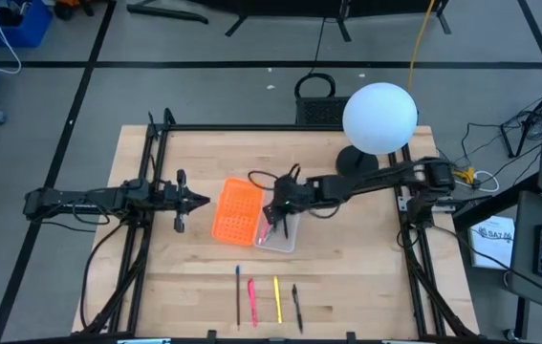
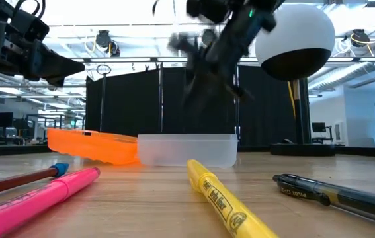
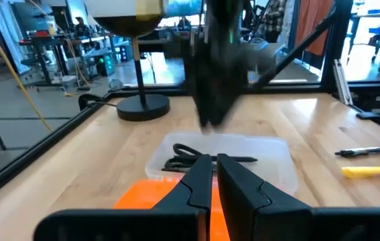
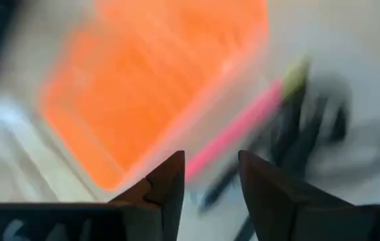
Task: Pick & place school supplies into a supply box
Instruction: Put the brown pencil into the supply box
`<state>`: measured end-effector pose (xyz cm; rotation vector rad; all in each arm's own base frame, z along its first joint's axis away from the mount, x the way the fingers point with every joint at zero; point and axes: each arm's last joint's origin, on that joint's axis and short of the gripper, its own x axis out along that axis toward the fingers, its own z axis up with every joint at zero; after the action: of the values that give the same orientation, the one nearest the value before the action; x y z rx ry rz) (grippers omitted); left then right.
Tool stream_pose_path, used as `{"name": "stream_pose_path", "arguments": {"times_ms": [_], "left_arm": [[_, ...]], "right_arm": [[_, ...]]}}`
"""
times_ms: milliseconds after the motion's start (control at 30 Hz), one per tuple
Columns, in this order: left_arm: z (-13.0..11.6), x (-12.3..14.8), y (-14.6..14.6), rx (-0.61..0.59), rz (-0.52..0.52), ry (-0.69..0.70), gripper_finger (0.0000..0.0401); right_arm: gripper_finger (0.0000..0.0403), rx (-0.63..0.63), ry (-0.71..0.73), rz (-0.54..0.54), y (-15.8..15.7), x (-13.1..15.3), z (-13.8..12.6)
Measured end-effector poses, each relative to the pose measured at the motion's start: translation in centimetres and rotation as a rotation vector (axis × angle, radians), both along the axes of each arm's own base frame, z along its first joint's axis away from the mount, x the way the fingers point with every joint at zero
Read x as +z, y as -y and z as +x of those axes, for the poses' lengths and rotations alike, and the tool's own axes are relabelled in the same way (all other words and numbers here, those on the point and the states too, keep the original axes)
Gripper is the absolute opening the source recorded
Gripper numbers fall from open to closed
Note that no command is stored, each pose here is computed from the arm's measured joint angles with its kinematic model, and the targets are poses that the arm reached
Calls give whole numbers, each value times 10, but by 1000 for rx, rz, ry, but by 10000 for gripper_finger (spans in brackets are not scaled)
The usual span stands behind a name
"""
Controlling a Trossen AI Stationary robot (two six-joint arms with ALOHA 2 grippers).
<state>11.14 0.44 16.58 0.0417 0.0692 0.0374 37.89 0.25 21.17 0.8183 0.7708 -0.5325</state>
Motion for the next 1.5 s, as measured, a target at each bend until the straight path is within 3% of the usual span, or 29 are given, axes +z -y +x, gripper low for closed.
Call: {"name": "stream_pose_path", "arguments": {"times_ms": [167, 333, 433, 500, 633, 967, 1200, 1500], "left_arm": [[0, -2, 0, -4, 13, -21, 31], [0, -2, 0, -6, 70, -24, 31], [0, -2, 0, -7, 110, -24, 31], [0, -1, 0, -9, 141, -11, 31], [0, 2, 0, -9, 184, 10, 31], [0, -3, 0, -1, 130, -40, 31], [0, -4, 0, 12, -10, -38, 31], [0, -3, -2, 96, -115, -22, 31]], "right_arm": [[121, 311, 66, -460, -14, 61, -26], [99, 580, 141, -680, -34, 102, -54], [72, 722, 150, -810, -45, 109, -72], [48, 737, 186, -859, -47, 108, -85], [5, 717, 250, -910, -37, 105, -119], [2, 626, 391, -856, -23, 61, -198], [1, 751, 466, -879, -21, 1, -225], [0, 786, 582, -922, -20, -22, -243]]}}
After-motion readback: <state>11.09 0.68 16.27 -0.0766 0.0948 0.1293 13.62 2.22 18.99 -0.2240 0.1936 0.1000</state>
